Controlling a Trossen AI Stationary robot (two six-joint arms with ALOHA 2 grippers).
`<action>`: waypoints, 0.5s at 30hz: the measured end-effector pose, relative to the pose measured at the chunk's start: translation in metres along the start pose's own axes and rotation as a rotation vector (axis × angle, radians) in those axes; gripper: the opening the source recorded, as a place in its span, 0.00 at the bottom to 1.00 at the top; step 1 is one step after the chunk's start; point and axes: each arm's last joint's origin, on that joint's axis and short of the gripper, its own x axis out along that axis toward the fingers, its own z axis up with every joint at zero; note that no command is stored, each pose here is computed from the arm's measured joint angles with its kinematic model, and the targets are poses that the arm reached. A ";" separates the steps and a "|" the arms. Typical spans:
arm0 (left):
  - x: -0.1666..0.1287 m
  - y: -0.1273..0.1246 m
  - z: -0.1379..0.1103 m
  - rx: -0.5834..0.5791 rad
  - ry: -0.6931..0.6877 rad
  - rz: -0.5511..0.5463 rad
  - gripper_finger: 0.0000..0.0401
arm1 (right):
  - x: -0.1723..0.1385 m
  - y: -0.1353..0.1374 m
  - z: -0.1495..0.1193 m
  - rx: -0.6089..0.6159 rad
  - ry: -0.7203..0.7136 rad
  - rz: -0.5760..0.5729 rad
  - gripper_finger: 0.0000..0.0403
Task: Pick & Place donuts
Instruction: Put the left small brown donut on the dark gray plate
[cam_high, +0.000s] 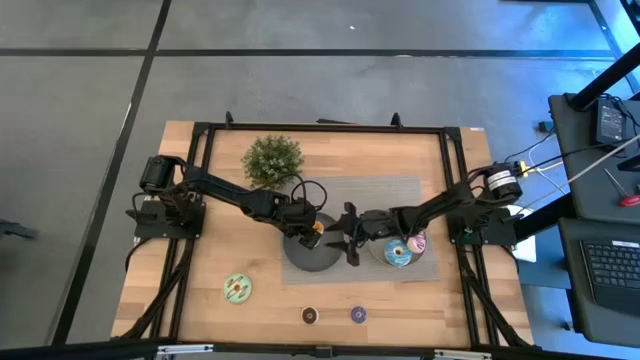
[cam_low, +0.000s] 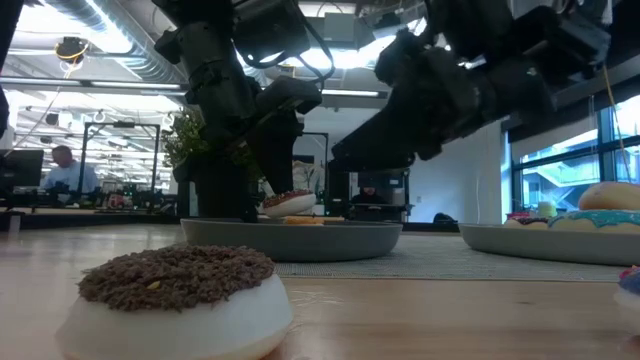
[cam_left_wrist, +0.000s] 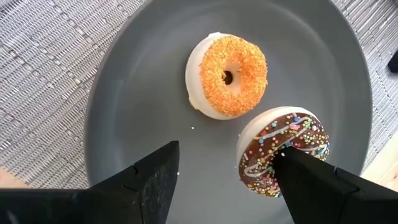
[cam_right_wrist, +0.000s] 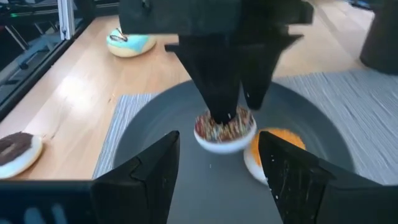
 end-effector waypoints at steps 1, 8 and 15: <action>0.000 0.000 0.000 0.000 0.000 0.000 0.62 | 0.003 0.000 0.001 -0.007 0.000 0.000 0.55; 0.000 0.000 0.000 0.000 0.000 0.000 0.62 | 0.024 0.003 0.001 -0.005 0.017 0.012 0.55; 0.000 0.000 0.000 0.001 0.001 0.000 0.62 | 0.033 0.003 0.000 -0.004 0.020 0.012 0.55</action>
